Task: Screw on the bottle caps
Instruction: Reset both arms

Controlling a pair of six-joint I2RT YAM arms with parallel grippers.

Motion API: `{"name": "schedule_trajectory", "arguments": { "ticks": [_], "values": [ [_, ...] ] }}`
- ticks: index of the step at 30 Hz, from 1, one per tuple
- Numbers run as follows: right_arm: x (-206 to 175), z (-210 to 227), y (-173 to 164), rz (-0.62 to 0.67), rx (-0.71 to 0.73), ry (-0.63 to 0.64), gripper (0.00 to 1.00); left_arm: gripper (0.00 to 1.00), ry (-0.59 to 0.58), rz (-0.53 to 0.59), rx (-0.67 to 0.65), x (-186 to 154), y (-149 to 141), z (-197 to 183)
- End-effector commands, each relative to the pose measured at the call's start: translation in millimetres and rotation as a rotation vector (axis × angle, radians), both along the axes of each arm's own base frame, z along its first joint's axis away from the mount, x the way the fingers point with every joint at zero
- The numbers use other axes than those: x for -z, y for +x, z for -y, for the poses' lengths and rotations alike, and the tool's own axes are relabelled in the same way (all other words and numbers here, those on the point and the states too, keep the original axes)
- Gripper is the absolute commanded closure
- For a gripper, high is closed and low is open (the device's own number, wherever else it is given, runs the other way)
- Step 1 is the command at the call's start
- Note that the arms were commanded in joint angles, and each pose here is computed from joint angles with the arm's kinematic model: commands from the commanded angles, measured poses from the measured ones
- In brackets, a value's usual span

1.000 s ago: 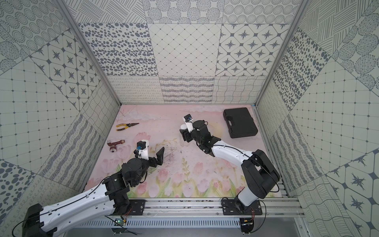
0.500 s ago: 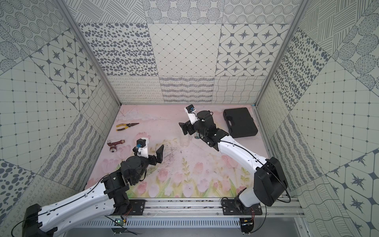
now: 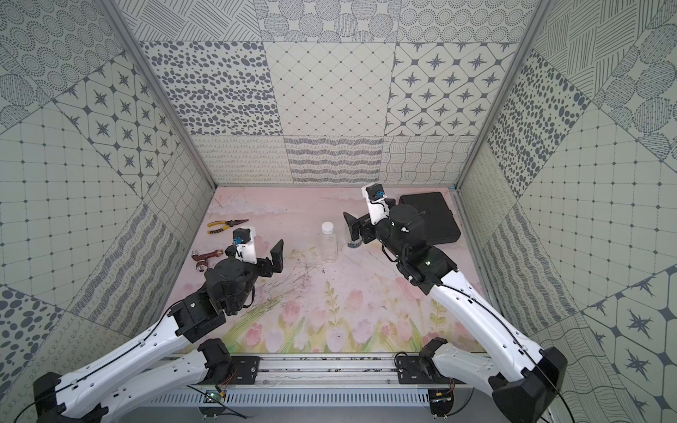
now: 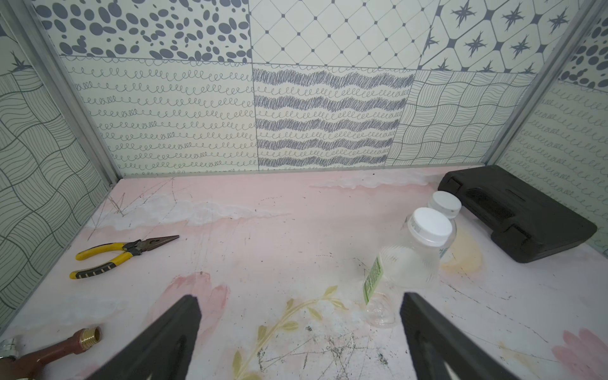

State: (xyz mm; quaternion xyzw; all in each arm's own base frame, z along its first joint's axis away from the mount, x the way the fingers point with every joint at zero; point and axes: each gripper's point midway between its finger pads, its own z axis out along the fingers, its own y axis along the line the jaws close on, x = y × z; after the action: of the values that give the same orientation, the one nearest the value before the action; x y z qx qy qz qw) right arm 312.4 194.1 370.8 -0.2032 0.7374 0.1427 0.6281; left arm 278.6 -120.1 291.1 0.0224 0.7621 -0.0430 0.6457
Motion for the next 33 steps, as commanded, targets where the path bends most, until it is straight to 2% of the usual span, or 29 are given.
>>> {"name": "schedule_trajectory", "arguments": {
  "ticks": [1, 5, 8, 12, 19, 21, 27, 33],
  "values": [
    [8, 42, -4, 0.016, 0.171, -0.061, 0.03, 0.0, 0.142, 0.012, -0.103, -5, 7, -21],
    [23, 86, -10, 0.02, 0.359, -0.066, 0.03, 0.0, 0.181, -0.039, -0.165, 13, 23, -29],
    [49, 100, -15, -0.009, 0.403, -0.089, 0.03, 0.0, 0.178, -0.141, -0.143, 42, 39, -28],
    [91, 115, -16, -0.067, 0.48, -0.103, 0.03, 0.0, 0.204, -0.202, -0.156, 74, 56, -34],
    [152, 127, -13, -0.103, 0.542, -0.13, 0.03, 0.0, 0.099, -0.206, -0.16, 111, 71, -63],
    [166, 128, -14, -0.114, 0.543, -0.14, 0.03, 0.0, 0.107, -0.201, -0.169, 121, 72, -73],
    [178, 129, -13, -0.095, 0.544, -0.135, 0.03, 0.0, 0.129, -0.18, -0.17, 148, 76, -87],
    [184, 131, -6, -0.074, 0.545, -0.155, 0.03, 0.0, 0.163, -0.148, -0.14, 170, 92, -90]
  ]
}}
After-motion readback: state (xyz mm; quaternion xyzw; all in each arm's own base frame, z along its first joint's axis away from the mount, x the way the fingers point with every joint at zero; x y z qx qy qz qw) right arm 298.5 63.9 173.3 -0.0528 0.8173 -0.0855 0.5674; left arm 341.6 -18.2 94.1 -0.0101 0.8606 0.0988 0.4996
